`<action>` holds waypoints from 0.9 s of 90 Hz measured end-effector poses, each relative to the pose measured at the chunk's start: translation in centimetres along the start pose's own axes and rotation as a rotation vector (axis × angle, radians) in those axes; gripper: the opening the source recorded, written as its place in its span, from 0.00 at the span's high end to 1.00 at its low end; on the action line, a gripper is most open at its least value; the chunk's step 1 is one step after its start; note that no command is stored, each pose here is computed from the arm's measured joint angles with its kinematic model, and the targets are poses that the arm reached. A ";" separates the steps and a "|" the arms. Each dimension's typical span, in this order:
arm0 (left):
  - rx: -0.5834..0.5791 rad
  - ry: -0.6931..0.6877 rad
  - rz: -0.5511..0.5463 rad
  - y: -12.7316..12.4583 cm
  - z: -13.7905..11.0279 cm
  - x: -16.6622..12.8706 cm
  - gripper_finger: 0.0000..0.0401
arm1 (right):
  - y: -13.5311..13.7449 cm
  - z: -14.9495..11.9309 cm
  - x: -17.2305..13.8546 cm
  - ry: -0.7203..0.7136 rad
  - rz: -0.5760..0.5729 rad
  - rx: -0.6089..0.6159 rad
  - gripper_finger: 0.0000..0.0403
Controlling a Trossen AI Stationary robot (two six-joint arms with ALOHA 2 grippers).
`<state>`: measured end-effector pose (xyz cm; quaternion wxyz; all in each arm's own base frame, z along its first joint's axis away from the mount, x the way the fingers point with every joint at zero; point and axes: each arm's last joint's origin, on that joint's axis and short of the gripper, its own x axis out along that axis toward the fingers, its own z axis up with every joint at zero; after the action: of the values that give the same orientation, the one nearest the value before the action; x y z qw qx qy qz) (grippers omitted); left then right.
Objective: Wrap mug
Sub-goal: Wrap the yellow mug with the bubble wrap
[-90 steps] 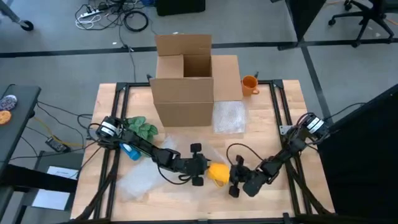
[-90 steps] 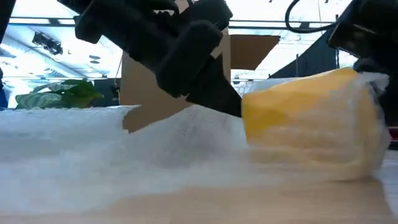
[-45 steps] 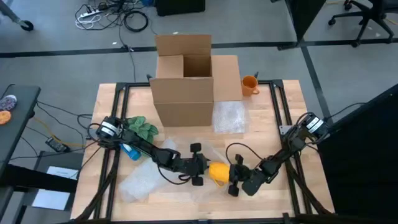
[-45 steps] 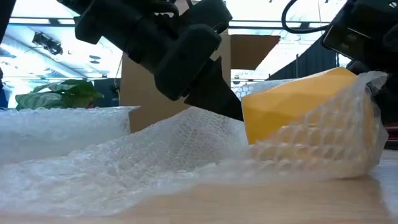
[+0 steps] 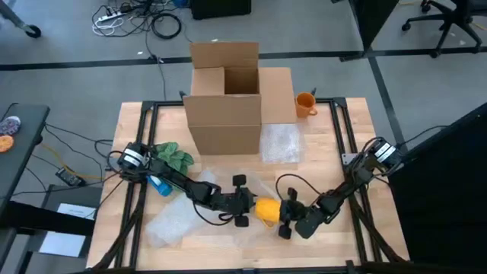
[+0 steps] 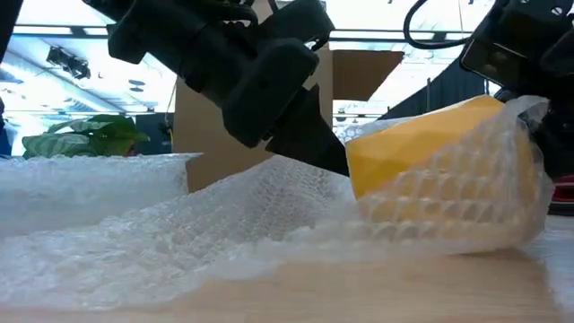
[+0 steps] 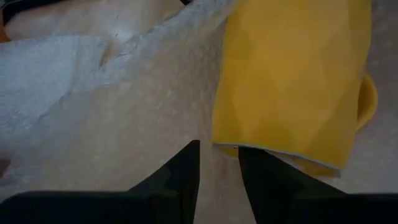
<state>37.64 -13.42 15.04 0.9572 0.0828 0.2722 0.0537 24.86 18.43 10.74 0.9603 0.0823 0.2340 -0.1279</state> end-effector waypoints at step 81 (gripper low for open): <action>-0.002 -0.028 0.011 0.3 0.3 0.1 0.75 | 0.0 0.0 0.0 0.000 -0.002 0.018 1.00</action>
<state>37.88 -13.18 15.29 0.9606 0.0841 0.2584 0.0579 24.81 18.45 10.72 0.9593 0.0906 0.2331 -0.1309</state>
